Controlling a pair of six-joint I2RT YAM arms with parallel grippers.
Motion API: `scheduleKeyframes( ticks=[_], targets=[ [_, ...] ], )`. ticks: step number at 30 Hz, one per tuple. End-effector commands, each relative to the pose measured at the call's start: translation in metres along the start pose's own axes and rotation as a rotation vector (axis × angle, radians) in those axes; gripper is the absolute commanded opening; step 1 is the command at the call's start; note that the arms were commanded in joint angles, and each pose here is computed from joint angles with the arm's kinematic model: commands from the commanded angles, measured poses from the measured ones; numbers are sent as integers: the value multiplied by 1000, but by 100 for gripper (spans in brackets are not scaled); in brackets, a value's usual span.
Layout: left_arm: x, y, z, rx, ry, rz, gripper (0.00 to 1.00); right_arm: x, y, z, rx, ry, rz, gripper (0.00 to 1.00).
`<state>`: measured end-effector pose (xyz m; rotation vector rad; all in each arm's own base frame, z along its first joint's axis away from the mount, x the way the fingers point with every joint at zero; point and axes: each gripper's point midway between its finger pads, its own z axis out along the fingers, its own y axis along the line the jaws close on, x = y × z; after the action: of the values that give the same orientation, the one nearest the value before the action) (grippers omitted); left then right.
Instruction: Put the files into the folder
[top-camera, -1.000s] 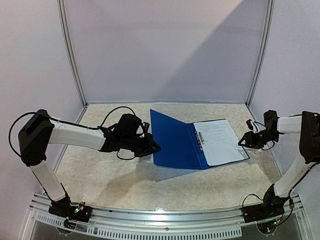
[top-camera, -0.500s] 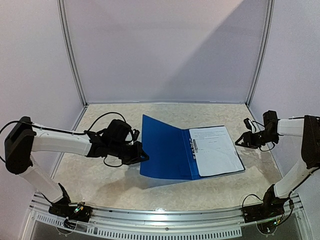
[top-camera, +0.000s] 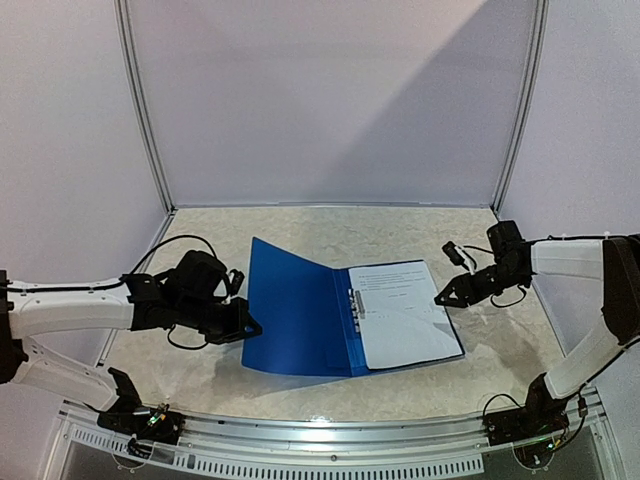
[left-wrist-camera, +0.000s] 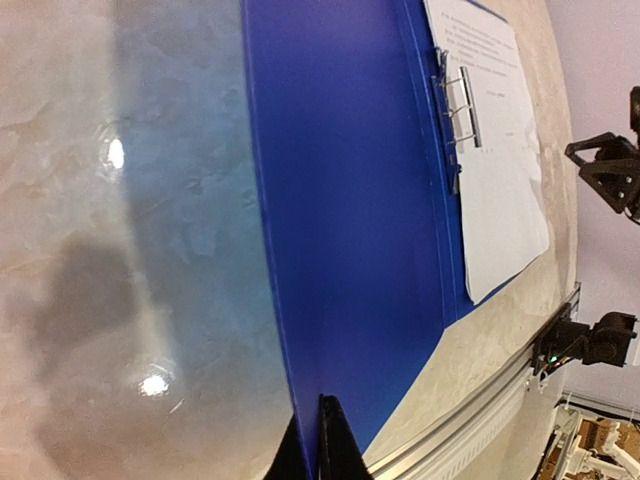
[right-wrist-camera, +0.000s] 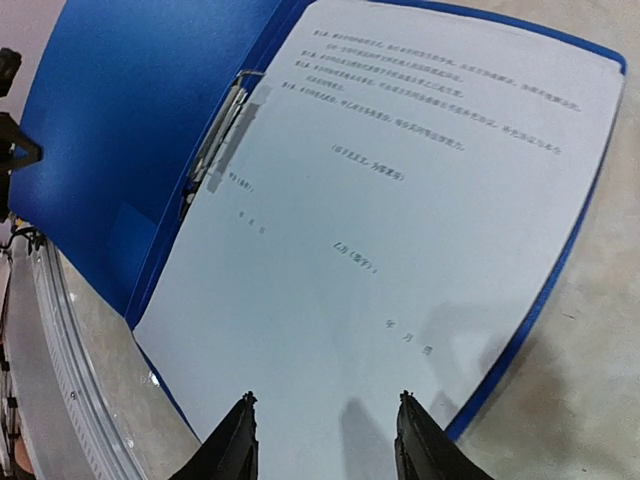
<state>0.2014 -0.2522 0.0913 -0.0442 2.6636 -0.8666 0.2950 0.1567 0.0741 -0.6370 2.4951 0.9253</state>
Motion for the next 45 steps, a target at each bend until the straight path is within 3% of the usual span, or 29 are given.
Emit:
scheduleKeyframes(
  ticks=[1,14,31,33,36,38,42,45],
  targets=[
    [13,31,-8,-128,24,33,0,1,32,12,-61,32,-114,46],
    [0,40,-13,-217,12,94,0,-9,26,45,-78,124,-144,36],
    [-21,14,-21,-174,-13,98,0,27,5,77,-33,253,-72,24],
    [-26,8,-25,-179,-18,105,7,32,2,79,-28,274,-57,23],
    [-41,2,-38,-227,-46,133,40,39,-3,82,-21,299,-44,22],
    [-58,-3,-53,-284,-89,165,51,43,-4,84,-19,313,-37,21],
    [-111,-19,-100,-436,-248,252,60,48,-5,85,-22,328,-29,21],
    [-146,-57,-117,-396,-334,333,62,49,-5,86,-24,333,-28,21]
  ],
)
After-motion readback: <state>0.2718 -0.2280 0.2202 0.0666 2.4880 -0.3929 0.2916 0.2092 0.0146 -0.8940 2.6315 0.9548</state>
